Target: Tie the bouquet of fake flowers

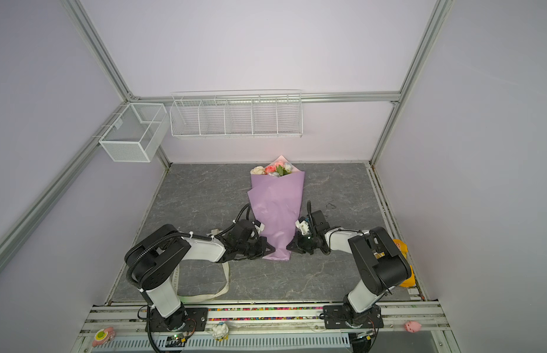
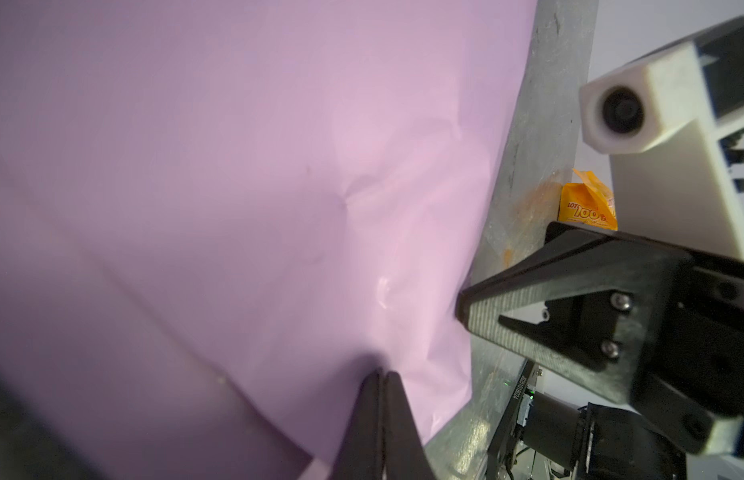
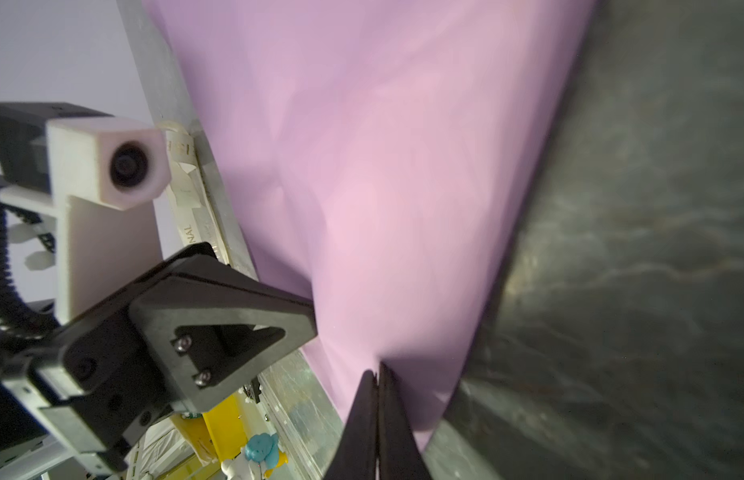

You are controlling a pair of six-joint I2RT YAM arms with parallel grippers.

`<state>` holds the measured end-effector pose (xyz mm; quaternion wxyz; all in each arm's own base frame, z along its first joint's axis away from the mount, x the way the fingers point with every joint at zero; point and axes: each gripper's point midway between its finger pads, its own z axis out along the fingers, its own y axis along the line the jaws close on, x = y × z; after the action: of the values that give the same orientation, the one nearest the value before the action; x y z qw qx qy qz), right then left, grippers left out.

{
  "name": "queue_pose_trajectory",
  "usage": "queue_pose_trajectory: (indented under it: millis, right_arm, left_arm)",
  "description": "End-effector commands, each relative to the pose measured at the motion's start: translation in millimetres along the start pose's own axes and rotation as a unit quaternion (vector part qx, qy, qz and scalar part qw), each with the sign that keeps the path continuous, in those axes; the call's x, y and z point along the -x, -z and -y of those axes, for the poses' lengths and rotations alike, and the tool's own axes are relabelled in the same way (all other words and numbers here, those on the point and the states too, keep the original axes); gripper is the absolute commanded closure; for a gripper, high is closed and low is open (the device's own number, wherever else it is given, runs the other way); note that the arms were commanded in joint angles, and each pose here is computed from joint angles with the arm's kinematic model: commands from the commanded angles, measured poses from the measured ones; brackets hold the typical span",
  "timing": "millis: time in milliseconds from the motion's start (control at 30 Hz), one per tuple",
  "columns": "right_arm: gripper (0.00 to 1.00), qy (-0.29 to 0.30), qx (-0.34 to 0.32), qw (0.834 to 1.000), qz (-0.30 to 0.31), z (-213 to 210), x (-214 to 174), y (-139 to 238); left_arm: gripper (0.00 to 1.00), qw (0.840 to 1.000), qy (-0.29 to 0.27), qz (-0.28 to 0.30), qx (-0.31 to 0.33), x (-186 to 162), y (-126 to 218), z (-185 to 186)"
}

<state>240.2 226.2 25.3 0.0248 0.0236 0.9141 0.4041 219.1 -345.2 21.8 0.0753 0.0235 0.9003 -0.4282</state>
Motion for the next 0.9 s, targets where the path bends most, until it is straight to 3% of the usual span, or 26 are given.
queue_pose_trajectory:
  millis: [0,200,467,600,867]
  right_arm:
    - [0.93,0.015,0.01,1.0,0.016,-9.1,-0.9,6.7]
    - [0.93,0.031,0.023,0.999,0.013,-24.7,-6.7,9.3]
    - [0.93,-0.003,-0.037,0.999,0.005,17.6,-24.4,-4.9]
    - [0.94,0.002,-0.044,0.999,0.005,16.7,-23.4,-1.6]
    - [0.93,0.025,-0.028,0.995,0.093,-22.2,44.4,41.0]
  left_arm:
    - [0.96,0.995,0.037,-0.045,0.078,-31.1,-0.6,-52.2]
    - [0.96,0.996,0.035,-0.044,0.076,-28.4,-1.8,-49.3]
    - [0.96,0.995,0.03,-0.046,0.077,-28.3,-1.1,-48.2]
    - [0.96,0.995,0.031,-0.046,0.079,-29.7,0.1,-49.7]
    - [0.96,0.996,0.027,-0.047,0.073,-28.4,0.8,-46.3]
